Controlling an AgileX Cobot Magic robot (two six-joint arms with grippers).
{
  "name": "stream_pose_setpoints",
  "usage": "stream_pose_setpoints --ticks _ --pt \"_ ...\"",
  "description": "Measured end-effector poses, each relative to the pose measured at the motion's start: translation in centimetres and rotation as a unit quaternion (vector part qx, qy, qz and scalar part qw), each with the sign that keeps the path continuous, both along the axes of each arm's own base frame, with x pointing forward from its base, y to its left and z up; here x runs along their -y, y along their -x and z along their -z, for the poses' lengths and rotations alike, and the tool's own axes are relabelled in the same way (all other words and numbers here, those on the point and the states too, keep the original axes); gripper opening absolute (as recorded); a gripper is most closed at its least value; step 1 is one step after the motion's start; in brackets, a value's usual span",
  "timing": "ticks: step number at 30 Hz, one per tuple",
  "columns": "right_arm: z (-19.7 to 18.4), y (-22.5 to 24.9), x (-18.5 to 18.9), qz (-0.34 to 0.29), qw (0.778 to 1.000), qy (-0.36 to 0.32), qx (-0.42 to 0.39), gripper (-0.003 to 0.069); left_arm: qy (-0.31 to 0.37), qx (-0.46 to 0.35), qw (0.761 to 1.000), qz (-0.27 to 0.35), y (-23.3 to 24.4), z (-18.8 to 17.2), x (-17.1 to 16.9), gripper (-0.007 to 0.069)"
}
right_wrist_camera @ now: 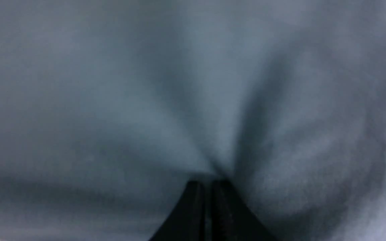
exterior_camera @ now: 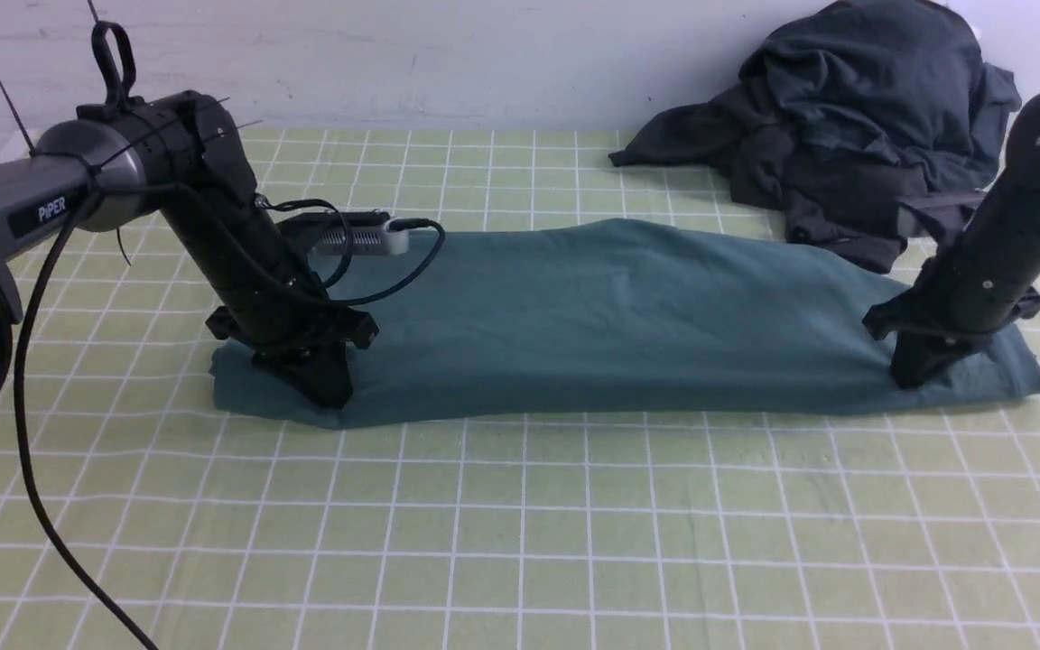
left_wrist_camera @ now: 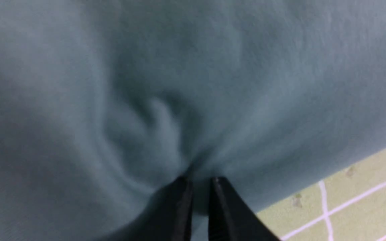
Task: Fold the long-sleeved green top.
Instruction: Use the right arm to clamp the right edge of the fabric
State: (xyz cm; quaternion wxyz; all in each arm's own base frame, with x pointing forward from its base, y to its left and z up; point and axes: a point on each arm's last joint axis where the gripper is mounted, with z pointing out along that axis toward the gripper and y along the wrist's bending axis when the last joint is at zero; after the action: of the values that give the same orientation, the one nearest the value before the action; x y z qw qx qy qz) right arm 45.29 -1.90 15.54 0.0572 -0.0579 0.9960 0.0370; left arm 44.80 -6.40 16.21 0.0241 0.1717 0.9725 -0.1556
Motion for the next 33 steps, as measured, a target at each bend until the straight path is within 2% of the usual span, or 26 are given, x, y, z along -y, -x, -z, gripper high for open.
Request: stream_pose_setpoints --ticks 5,9,12,13,14,17,18,20,21,24,27,30,33 --pt "-0.7 0.3 2.2 0.031 0.998 0.051 0.010 0.0042 -0.001 0.021 1.000 -0.008 0.2 -1.8 -0.7 0.0083" --pt "-2.7 1.1 5.1 0.069 0.994 0.080 0.024 0.0044 -0.018 0.092 0.995 -0.028 0.9 -7.0 -1.6 0.0083" --pt "-5.2 1.9 6.0 0.097 0.993 0.052 0.043 0.0057 -0.039 0.140 0.988 -0.043 2.5 -11.8 -2.3 0.0083" --pt "-5.3 2.0 6.1 0.097 0.993 0.052 0.043 0.0059 -0.044 0.143 0.988 -0.044 2.6 -12.1 -2.5 0.0083" --pt "-6.0 2.3 6.3 0.105 0.993 0.017 0.047 0.0085 -0.056 0.166 0.983 -0.052 4.1 -15.1 -2.8 0.0083" --pt "-6.2 2.3 6.5 0.104 0.993 -0.007 0.051 0.0134 -0.066 0.198 0.975 -0.070 6.3 -18.5 -3.3 0.0083" --pt "-6.1 2.3 6.4 0.102 0.993 -0.010 0.050 0.0195 -0.067 0.218 0.971 -0.077 8.4 -20.5 -3.5 0.0083" --pt "-5.8 2.2 6.6 0.105 0.993 -0.006 0.050 0.0257 -0.063 0.239 0.965 -0.084 11.0 -22.0 -3.6 0.0083" --pt "-5.4 2.0 6.7 0.115 0.992 0.001 0.051 0.0313 -0.060 0.258 0.960 -0.090 13.1 -22.9 -3.7 0.0083" --pt "-4.3 1.7 7.2 0.132 0.990 0.011 0.050 0.0402 -0.055 0.295 0.949 -0.098 16.3 -23.6 -3.9 0.0083" --pt "-1.5 1.1 7.4 0.161 0.986 0.008 0.032 0.0472 -0.049 0.347 0.930 -0.109 21.0 -23.6 -4.2 0.0083" --pt "0.2 0.8 7.5 0.173 0.985 0.009 0.019 0.0467 -0.051 0.371 0.921 -0.112 23.8 -23.1 -4.5 0.0083" --pt "0.3 0.7 7.6 0.178 0.984 0.009 0.024 0.0392 -0.068 0.384 0.914 -0.110 26.7 -22.1 -4.9 0.0083"
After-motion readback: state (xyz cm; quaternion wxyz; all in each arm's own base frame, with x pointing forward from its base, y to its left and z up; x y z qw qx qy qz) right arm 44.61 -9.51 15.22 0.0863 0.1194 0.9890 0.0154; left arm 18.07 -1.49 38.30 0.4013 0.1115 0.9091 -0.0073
